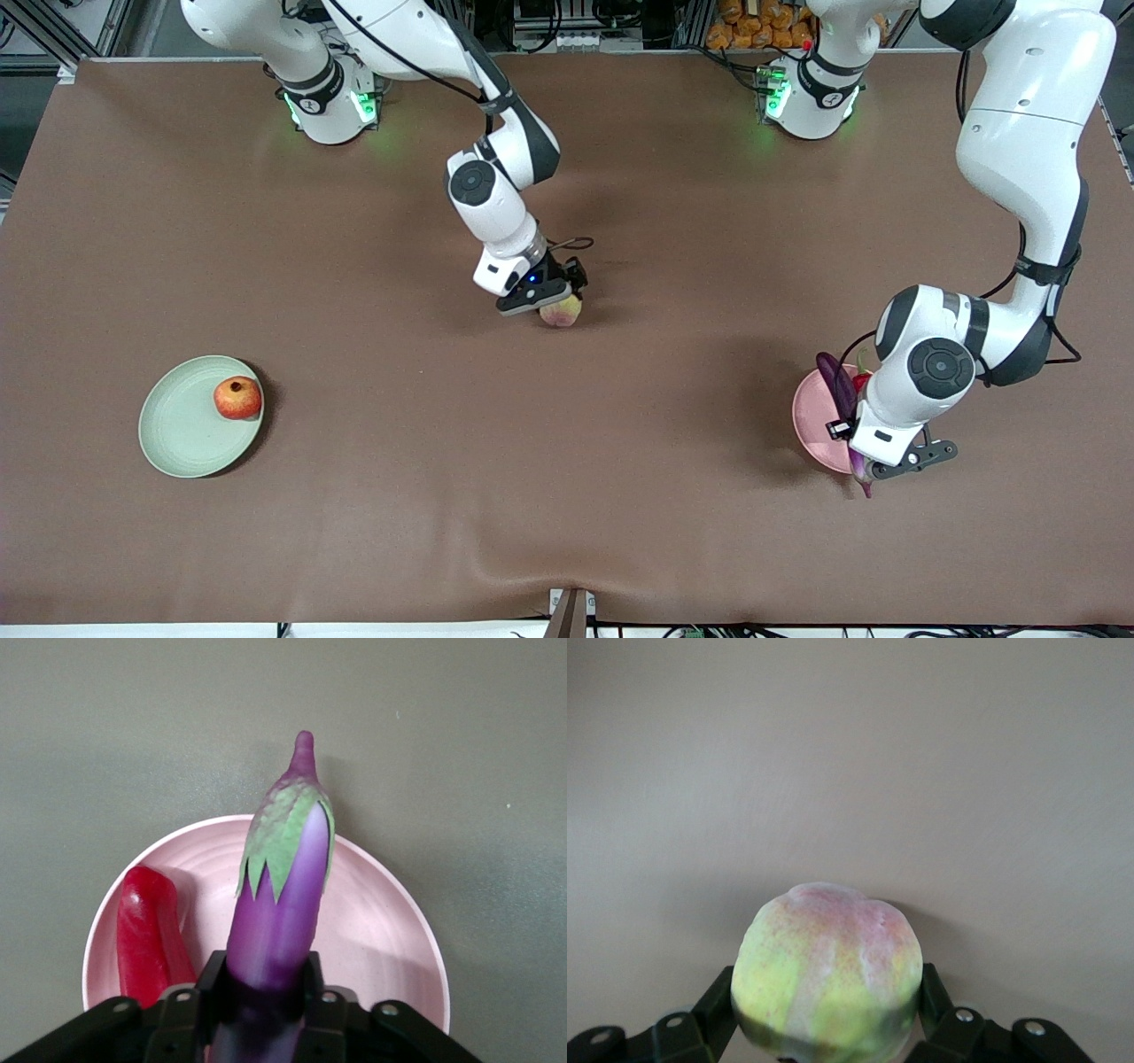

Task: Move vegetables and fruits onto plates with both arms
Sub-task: 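Lower the eggplant onto the pink plate while the right gripper grasps the pear, then place the pear on the green plate while the left gripper withdraws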

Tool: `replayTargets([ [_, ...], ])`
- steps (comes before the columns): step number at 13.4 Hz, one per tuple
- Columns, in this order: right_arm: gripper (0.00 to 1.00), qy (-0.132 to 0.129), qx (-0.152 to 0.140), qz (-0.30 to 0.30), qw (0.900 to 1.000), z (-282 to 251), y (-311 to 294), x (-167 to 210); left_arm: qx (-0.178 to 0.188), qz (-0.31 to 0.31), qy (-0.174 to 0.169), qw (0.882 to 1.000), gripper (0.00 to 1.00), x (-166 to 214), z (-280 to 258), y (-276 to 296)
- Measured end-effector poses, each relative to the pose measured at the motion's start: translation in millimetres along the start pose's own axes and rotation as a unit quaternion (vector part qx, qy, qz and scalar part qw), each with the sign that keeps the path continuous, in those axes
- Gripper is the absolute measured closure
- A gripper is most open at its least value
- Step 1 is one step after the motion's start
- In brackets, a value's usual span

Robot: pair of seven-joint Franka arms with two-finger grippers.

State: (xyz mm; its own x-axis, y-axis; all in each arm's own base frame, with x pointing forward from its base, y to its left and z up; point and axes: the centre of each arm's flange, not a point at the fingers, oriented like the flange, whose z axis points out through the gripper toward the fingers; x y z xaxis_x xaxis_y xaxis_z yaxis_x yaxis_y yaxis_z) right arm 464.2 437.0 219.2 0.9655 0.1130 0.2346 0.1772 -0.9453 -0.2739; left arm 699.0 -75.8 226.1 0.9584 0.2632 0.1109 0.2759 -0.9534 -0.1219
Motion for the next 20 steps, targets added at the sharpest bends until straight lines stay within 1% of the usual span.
replayTargets([
  [2,0.16,0.032,-0.005,0.025,0.999,-36.8,28.1,33.4,-0.001,-0.001,0.002,1.000,0.38,0.9,-1.9,-0.4],
  [3,0.16,0.040,-0.010,0.040,0.998,-56.9,47.2,48.2,-0.003,-0.001,0.005,1.000,0.26,2.3,-4.9,-0.7],
  [4,0.16,0.034,-0.017,0.052,0.998,-75.2,69.0,60.7,-0.007,-0.001,0.009,1.000,0.15,3.8,-11.3,1.2],
  [5,0.16,0.018,-0.024,0.052,0.998,-92.1,92.2,71.4,-0.014,-0.004,0.015,1.000,0.04,5.8,-22.8,4.6],
  [6,0.16,0.002,-0.031,0.036,0.999,-109.2,118.4,81.9,-0.021,-0.008,0.018,1.000,0.00,7.7,-37.2,7.4],
  [8,0.16,-0.025,-0.042,-0.016,0.999,-141.9,178.9,100.4,-0.024,-0.016,0.023,0.999,0.00,12.3,-68.0,7.6],
  [10,0.16,-0.049,-0.048,-0.071,0.995,-170.5,241.2,112.3,-0.019,-0.014,0.029,0.999,0.00,17.9,-95.5,4.3],
  [11,0.16,-0.055,-0.050,-0.099,0.992,-182.0,270.2,116.3,-0.024,-0.008,0.031,0.999,0.00,20.4,-108.9,2.9],
  [13,0.16,-0.056,-0.054,-0.156,0.985,-199.1,330.4,119.5,-0.045,-0.006,0.031,0.998,0.00,24.6,-140.0,-4.6],
  [15,0.16,-0.060,-0.061,-0.224,0.971,-212.5,391.7,116.8,-0.061,-0.007,0.027,0.998,0.00,27.7,-176.8,-22.6],
  [18,0.16,-0.079,-0.076,-0.310,0.944,-222.1,462.3,117.3,-0.047,0.012,0.018,0.999,0.00,22.3,-232.0,-47.1],
  [20,0.16,-0.094,-0.090,-0.362,0.923,-226.3,505.5,127.1,-0.045,0.031,0.017,0.998,0.00,17.7,-262.5,-60.4],
])
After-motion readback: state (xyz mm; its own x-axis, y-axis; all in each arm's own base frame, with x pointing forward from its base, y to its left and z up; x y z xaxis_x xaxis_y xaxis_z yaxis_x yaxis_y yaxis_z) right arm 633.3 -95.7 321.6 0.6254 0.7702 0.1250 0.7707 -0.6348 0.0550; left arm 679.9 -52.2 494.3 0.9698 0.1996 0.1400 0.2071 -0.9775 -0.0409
